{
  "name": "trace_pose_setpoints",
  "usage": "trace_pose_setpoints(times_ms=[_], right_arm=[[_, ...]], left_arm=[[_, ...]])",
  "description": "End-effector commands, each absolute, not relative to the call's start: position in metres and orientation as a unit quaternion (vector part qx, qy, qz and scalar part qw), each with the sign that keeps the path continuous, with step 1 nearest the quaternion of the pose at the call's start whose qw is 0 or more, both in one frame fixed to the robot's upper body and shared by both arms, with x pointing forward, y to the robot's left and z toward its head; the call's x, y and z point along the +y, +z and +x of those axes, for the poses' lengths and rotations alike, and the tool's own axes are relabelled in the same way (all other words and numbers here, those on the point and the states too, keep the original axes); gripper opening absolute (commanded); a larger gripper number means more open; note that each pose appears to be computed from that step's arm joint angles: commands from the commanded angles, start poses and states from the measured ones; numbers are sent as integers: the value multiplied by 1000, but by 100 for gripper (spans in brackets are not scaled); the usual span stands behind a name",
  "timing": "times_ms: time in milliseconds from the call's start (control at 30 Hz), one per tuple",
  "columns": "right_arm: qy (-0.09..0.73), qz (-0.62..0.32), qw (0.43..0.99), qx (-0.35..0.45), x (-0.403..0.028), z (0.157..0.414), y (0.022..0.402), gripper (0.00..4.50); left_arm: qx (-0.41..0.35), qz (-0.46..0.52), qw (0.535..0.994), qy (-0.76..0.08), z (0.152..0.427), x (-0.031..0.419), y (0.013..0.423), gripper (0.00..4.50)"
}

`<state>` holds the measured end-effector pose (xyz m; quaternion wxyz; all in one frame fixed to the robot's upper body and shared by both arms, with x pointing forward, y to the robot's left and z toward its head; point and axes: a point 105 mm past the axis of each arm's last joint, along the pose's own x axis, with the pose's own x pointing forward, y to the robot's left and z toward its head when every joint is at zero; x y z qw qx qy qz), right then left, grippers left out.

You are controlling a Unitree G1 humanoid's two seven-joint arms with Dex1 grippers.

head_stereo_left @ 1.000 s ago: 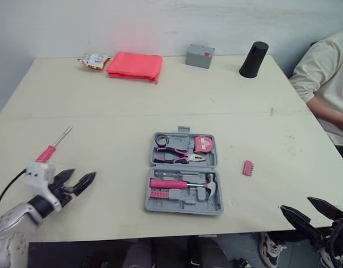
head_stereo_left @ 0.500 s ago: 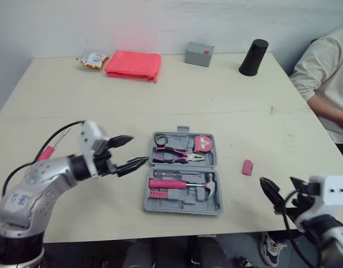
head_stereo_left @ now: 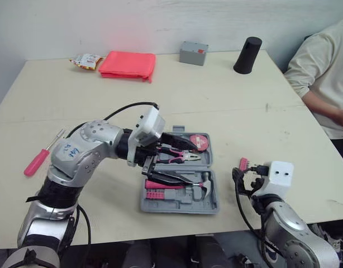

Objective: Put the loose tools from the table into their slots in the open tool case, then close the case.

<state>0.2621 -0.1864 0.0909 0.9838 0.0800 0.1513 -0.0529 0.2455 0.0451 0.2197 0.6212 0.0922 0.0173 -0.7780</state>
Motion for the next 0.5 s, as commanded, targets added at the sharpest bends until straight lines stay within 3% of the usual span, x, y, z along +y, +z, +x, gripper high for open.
trace_pose_setpoints(times_ms=[33,133,333,433,500], right_arm=[[-65,69,985,141,-186,267,93,450],[-58,73,986,138,-181,275,91,450],[-118,79,977,160,-198,274,79,450],[-119,87,976,163,-196,271,78,364],[-115,79,976,165,-194,270,79,269]], left_arm=[[-4,106,618,-779,245,45,228,448],[-5,105,617,-780,244,46,227,448],[-8,115,625,-772,247,50,224,448],[-9,121,625,-771,248,51,222,450],[-9,122,625,-771,249,51,222,450]])
